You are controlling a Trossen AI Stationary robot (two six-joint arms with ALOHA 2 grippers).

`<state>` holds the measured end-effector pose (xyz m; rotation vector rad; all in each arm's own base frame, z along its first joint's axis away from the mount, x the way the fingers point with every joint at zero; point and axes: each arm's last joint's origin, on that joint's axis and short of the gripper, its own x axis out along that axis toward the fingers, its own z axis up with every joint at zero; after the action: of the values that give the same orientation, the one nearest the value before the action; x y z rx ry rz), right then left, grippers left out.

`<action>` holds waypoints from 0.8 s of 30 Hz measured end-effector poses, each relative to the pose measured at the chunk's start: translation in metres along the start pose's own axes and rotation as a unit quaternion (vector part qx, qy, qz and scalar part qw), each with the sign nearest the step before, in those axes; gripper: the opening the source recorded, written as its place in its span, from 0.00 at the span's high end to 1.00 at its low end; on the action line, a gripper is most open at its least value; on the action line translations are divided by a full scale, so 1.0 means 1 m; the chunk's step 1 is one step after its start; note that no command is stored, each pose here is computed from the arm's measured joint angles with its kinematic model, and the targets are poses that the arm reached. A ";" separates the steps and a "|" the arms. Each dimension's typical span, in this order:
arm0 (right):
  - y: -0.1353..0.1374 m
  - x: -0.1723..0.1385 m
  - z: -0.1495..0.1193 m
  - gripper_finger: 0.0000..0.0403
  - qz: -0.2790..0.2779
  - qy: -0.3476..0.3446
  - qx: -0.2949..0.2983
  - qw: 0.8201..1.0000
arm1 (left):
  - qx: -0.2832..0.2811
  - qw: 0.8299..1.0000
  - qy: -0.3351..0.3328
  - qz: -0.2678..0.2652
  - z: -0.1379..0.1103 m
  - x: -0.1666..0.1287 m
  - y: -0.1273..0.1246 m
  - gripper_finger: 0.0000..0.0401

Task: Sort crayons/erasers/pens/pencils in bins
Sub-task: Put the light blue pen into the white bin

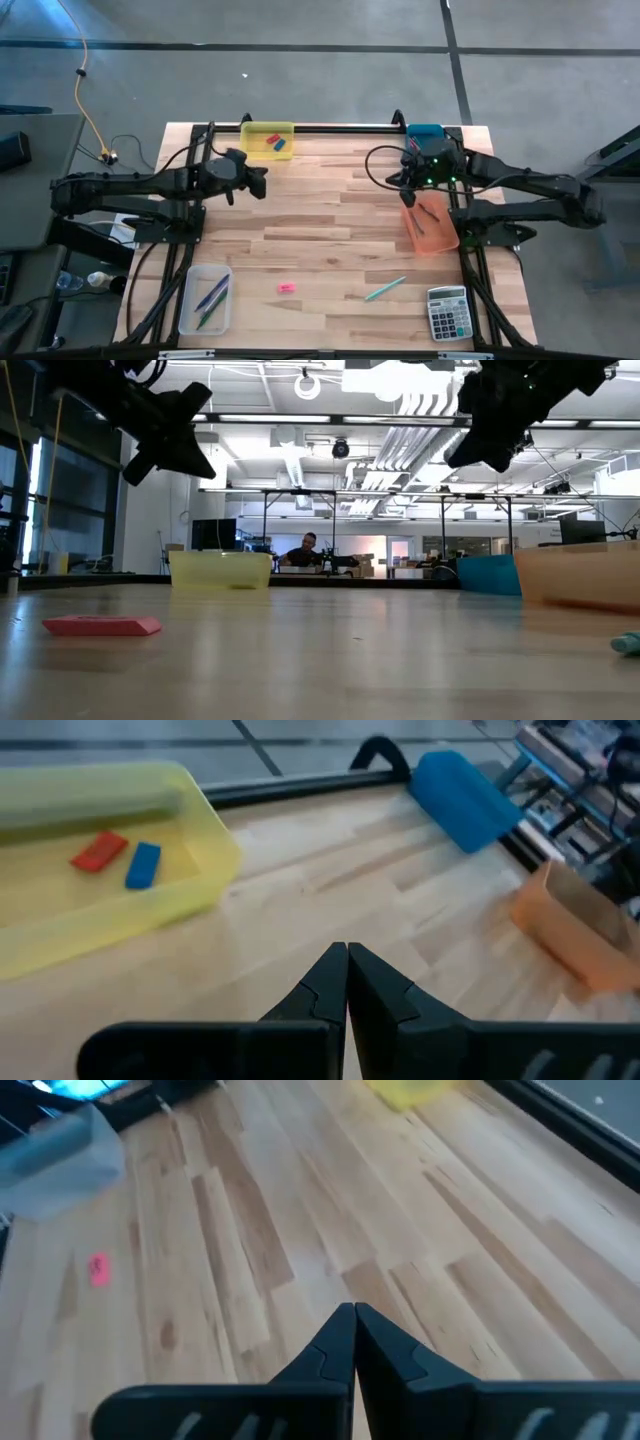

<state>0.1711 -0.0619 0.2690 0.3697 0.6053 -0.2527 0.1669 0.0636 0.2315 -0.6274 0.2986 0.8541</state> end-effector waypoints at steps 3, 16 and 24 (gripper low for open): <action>-0.003 0.000 -0.003 1.00 -0.003 0.016 -0.006 1.000 | -0.002 1.000 -0.009 0.001 0.005 -0.002 -0.003 1.00; 0.032 0.012 -0.023 1.00 0.086 0.133 -0.114 0.981 | 0.086 0.993 0.057 -0.060 0.000 -0.003 -0.005 1.00; 0.106 0.032 -0.050 1.00 0.082 0.228 -0.117 0.963 | 0.201 0.960 0.102 -0.168 -0.004 -0.005 -0.010 1.00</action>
<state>0.2071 0.0505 0.2399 0.2477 1.0423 0.0700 0.1717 0.0532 0.2350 -0.3694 0.5208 0.3832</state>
